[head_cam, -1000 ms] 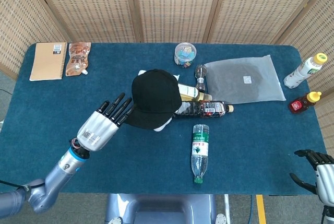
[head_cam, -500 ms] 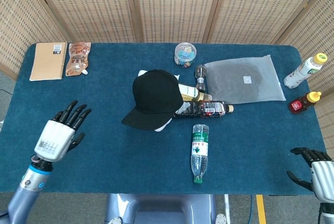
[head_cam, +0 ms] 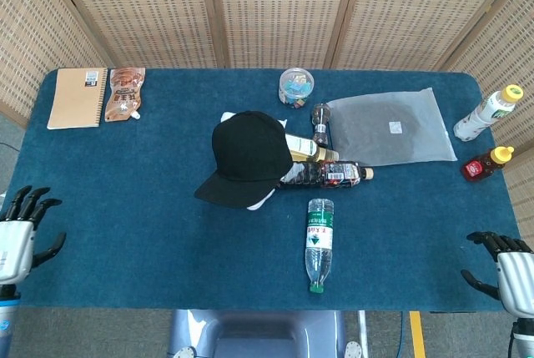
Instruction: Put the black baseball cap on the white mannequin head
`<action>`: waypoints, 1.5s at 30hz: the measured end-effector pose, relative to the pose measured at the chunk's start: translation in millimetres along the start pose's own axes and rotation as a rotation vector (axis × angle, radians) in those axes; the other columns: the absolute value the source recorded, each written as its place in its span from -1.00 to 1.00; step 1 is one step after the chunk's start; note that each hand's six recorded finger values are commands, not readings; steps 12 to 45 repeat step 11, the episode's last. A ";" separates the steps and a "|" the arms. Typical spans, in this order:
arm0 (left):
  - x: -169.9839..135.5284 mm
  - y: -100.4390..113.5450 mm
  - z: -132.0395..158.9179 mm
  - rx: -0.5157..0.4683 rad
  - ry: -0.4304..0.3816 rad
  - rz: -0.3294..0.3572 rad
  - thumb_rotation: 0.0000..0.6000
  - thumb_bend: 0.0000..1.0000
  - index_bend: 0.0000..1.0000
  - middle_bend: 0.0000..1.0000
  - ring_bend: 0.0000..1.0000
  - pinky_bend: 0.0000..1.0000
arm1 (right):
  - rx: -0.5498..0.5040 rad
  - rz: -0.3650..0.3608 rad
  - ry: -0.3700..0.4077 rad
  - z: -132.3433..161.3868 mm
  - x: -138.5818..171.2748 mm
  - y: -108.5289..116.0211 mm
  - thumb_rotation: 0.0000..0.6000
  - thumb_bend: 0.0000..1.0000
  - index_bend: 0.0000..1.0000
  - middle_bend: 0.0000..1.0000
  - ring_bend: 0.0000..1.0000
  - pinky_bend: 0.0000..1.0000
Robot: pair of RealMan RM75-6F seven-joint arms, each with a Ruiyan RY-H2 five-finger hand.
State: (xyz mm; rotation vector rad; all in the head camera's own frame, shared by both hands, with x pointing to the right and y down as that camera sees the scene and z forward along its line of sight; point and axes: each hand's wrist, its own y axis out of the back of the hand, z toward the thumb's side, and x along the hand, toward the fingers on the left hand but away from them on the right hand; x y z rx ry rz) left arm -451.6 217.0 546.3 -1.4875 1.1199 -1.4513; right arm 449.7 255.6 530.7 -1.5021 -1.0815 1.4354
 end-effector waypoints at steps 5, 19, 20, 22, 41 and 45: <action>-16.3 -4.9 -21.4 -0.010 0.083 -0.023 1.00 -0.47 -0.42 -0.62 -0.82 -0.20 | 0.005 0.002 0.008 3.2 -4.2 0.7 1.00 -0.68 -0.27 -0.15 -0.14 -0.19; -14.6 -2.3 -22.7 -0.016 0.088 -0.010 1.00 -0.47 -0.42 -0.62 -0.82 -0.20 | -0.004 0.012 0.040 10.5 -7.3 -1.2 1.00 -0.68 -0.27 -0.15 -0.14 -0.19; -14.6 -2.3 -22.7 -0.016 0.088 -0.010 1.00 -0.47 -0.42 -0.62 -0.82 -0.20 | -0.004 0.012 0.040 10.5 -7.3 -1.2 1.00 -0.68 -0.27 -0.15 -0.14 -0.19; -14.6 -2.3 -22.7 -0.016 0.088 -0.010 1.00 -0.47 -0.42 -0.62 -0.82 -0.20 | -0.004 0.012 0.040 10.5 -7.3 -1.2 1.00 -0.68 -0.27 -0.15 -0.14 -0.19; -14.6 -2.3 -22.7 -0.016 0.088 -0.010 1.00 -0.47 -0.42 -0.62 -0.82 -0.20 | -0.004 0.012 0.040 10.5 -7.3 -1.2 1.00 -0.68 -0.27 -0.15 -0.14 -0.19; -14.6 -2.3 -22.7 -0.016 0.088 -0.010 1.00 -0.47 -0.42 -0.62 -0.82 -0.20 | -0.004 0.012 0.040 10.5 -7.3 -1.2 1.00 -0.68 -0.27 -0.15 -0.14 -0.19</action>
